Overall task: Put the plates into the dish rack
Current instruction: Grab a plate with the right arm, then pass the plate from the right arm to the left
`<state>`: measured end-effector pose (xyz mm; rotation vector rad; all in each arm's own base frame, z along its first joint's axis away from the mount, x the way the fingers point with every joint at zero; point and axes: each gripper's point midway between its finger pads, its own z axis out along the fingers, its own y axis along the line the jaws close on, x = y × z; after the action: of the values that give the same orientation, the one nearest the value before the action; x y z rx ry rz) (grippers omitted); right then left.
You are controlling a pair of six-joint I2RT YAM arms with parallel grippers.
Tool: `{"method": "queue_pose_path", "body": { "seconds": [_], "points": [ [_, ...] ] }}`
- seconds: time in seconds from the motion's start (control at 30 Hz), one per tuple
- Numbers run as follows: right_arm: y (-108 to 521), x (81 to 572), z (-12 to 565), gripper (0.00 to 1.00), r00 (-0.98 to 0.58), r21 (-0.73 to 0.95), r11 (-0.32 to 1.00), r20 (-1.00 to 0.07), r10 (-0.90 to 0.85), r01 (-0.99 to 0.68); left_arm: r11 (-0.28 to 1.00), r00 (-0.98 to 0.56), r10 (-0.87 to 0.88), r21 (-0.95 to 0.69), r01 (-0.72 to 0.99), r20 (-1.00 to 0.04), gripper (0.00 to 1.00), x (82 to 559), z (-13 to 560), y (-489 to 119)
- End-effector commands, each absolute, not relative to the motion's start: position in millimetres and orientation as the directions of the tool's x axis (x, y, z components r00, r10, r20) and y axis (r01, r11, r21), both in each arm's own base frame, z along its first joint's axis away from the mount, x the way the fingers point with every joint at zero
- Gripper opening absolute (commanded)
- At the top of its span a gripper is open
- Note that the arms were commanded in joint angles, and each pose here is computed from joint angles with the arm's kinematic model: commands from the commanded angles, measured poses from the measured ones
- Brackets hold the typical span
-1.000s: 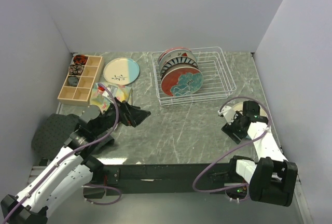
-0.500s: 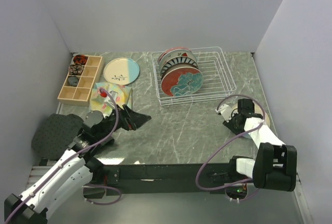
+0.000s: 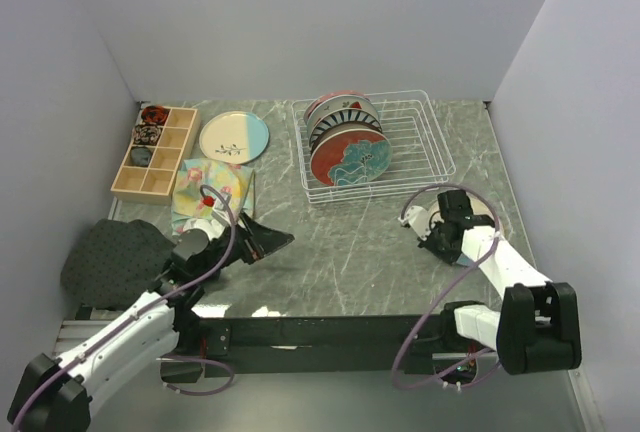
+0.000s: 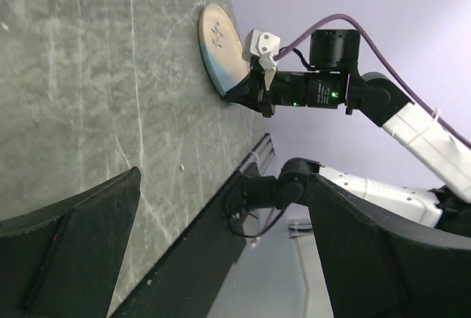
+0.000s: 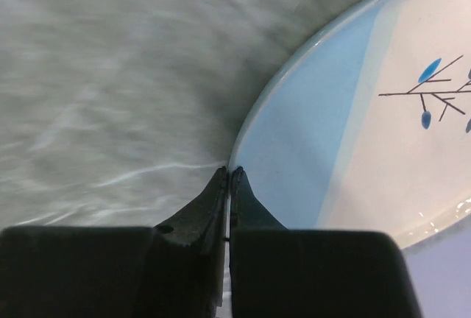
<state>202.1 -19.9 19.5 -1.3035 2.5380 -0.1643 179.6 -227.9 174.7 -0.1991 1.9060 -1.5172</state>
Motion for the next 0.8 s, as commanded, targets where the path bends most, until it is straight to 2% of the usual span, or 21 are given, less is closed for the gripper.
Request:
{"method": "queue_pose_path", "body": {
  "seconds": [0.0, 0.3, 0.53, 0.77],
  "points": [
    [21.9, 174.3, 38.4, 0.00, -0.498, -0.075, 0.537, -0.285, -0.819, -0.840, 0.219, -0.768, -0.541, -0.939, 0.266, -0.344, 0.99, 178.3, 185.8, -239.8],
    [82.9, 157.8, 65.6, 0.00, -0.320, 0.007, 0.350, -0.422, -0.848, -0.937, 0.260, -0.821, -0.529, -0.962, 0.084, -0.215, 1.00, 176.5, 167.8, -287.6],
    [128.9, 155.4, 84.8, 0.00, -0.170, -0.017, 0.206, -0.502, -0.848, -0.978, 0.278, -0.819, -0.566, -0.957, -0.079, -0.096, 0.99, 181.2, 145.9, -315.2],
    [170.9, 148.7, 96.9, 0.00, -0.090, 0.005, 0.105, -0.551, -0.829, -0.994, 0.241, -0.821, -0.565, -0.936, -0.258, 0.081, 0.97, 175.8, 121.3, -347.2]
  ]
}}
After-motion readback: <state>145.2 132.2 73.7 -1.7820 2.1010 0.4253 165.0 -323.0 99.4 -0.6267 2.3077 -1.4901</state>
